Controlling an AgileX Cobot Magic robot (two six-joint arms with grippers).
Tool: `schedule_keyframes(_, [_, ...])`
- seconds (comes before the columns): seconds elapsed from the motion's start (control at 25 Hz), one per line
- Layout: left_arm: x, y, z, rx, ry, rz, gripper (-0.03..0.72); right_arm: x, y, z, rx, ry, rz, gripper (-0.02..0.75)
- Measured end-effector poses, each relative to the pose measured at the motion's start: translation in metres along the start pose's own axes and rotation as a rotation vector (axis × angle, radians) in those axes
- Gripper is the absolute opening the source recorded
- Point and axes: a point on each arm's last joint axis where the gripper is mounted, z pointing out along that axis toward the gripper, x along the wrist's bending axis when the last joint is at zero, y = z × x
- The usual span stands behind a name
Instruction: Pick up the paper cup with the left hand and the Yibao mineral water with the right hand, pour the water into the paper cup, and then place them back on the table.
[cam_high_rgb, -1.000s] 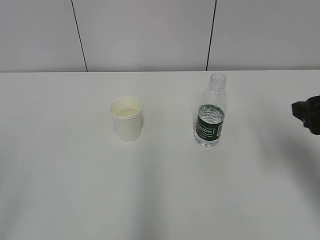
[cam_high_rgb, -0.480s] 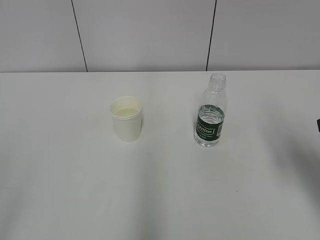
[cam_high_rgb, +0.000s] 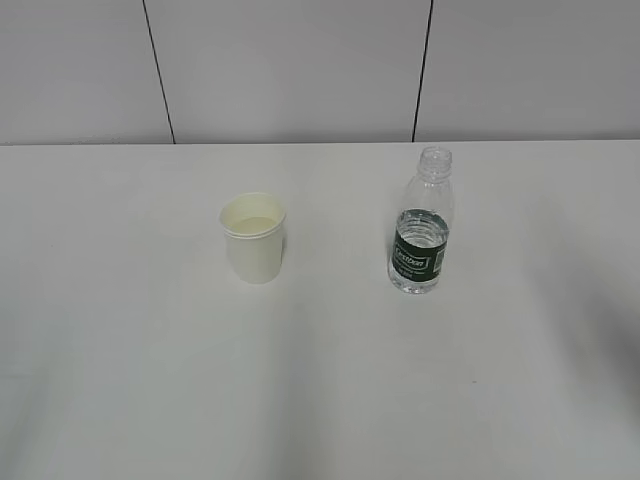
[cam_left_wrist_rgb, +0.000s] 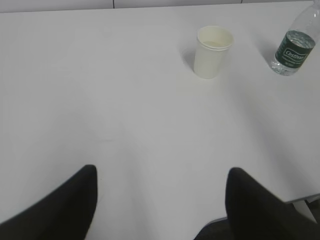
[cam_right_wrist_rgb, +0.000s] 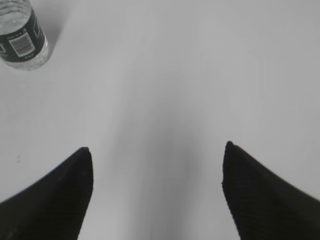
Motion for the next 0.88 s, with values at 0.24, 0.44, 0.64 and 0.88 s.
schedule_keyframes(0.24, [0.000, 0.000, 0.000, 0.000, 0.000, 0.000, 0.529, 0.002, -0.014, -0.023, 0.048, 0.015, 0.036, 0.593])
schedule_keyframes(0.44, [0.000, 0.000, 0.000, 0.000, 0.000, 0.000, 0.529, 0.004, -0.027, -0.040, 0.069, 0.033, 0.067, 0.593])
schedule_keyframes(0.64, [0.000, 0.000, 0.000, 0.000, 0.000, 0.000, 0.529, 0.010, -0.056, -0.051, 0.067, 0.047, 0.085, 0.593])
schedule_keyframes(0.88, [0.000, 0.000, 0.000, 0.000, 0.000, 0.000, 0.529, 0.011, -0.067, -0.076, -0.079, 0.030, 0.099, 0.593])
